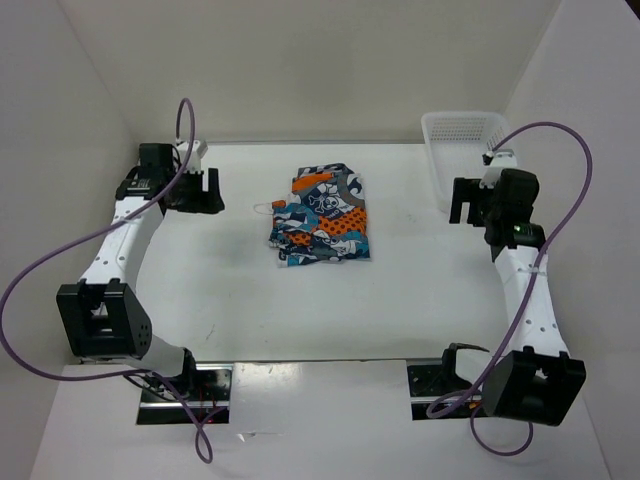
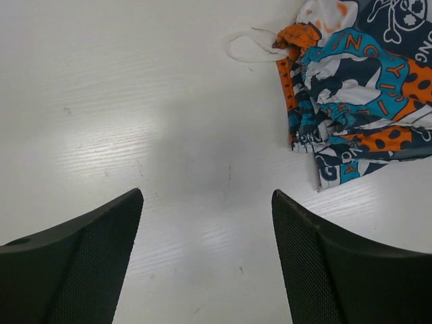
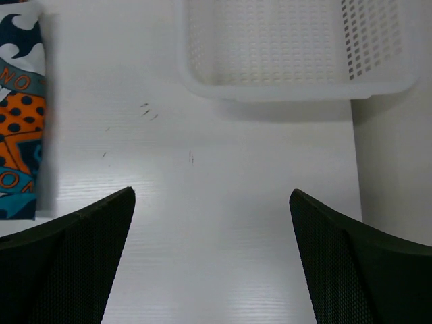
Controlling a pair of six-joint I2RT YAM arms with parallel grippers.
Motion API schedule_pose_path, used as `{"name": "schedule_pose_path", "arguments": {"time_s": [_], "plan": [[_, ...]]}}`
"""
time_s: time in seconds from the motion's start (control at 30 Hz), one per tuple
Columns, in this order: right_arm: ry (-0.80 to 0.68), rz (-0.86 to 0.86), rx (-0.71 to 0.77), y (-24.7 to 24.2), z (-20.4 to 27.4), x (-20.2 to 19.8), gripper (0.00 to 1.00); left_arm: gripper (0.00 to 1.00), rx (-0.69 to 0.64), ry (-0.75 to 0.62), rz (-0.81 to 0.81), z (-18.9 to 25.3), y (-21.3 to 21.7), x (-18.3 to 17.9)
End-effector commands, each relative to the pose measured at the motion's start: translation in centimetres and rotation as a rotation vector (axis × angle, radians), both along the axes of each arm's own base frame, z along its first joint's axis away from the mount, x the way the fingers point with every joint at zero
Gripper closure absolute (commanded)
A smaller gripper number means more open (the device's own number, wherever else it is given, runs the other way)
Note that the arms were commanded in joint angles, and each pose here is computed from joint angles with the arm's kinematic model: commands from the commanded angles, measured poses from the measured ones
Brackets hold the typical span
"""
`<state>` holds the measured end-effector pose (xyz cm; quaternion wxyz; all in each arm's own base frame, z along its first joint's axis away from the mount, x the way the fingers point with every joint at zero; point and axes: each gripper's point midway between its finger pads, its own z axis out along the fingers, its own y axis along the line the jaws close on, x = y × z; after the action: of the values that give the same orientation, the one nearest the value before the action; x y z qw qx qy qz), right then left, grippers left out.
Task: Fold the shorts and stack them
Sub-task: Fold the shorts
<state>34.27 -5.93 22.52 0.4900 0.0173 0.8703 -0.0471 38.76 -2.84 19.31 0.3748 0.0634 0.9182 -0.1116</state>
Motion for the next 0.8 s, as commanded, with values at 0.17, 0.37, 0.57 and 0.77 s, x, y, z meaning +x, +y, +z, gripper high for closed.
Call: {"name": "schedule_pose_path", "arguments": {"time_s": [0.17, 0.37, 0.57, 0.77], "plan": [[0.009, 0.033, 0.080, 1.2, -0.2, -2.3, 0.00, 0.13, -0.036, -0.041, -0.048, 0.4, -1.1, 0.2], [-0.032, -0.127, 0.065, 0.1, 2.4, -2.7, 0.00, 0.13, -0.028, -0.050, -0.041, 0.5, -0.9, 0.4], [-0.074, -0.153, 0.111, 0.3, 3.8, -2.5, 0.00, 0.10, -0.022, -0.049, -0.035, 0.4, -0.8, 0.2], [-0.090, -0.117, 0.099, 0.7, 3.7, -2.9, 0.00, 0.09, -0.022, -0.049, -0.035, 0.4, -0.8, -0.1]]}}
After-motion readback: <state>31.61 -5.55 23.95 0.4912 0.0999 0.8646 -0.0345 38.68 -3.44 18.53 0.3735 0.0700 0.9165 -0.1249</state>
